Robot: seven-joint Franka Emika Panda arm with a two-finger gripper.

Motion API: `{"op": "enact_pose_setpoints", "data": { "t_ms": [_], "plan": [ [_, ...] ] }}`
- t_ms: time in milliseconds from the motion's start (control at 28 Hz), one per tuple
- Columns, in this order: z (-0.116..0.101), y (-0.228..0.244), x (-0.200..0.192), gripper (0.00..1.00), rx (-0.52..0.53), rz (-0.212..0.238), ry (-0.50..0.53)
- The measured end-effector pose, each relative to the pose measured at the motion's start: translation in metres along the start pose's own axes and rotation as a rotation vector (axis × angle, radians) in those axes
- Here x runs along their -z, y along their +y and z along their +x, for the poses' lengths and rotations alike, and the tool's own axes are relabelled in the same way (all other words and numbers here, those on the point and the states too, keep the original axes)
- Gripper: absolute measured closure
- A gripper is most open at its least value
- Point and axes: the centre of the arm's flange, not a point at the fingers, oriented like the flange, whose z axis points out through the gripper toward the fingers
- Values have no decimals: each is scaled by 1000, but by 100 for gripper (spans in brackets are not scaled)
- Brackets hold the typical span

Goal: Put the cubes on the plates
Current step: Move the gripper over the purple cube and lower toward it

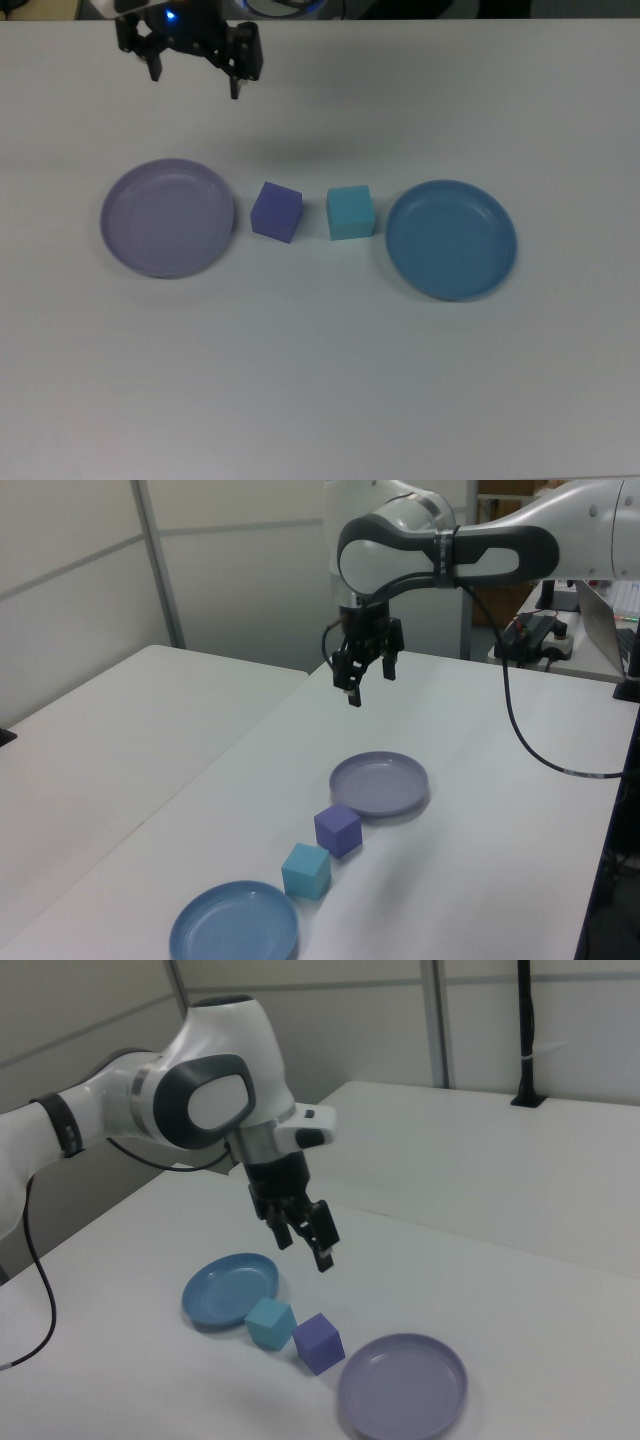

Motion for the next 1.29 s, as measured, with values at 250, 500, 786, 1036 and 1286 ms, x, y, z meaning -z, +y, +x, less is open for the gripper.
{"op": "enact_pose_setpoints", "data": {
  "t_ms": [250, 500, 786, 1036, 1286],
  "plan": [
    [-1, -38, -19, 0, 43, 21, -40],
    [10, -56, -49, 0, -6, 37, -59],
    [26, -65, -112, 0, -107, 26, -50],
    [34, -81, -172, 0, -150, 10, -33],
    [33, -86, -198, 0, -140, -24, -50]
  ]
}}
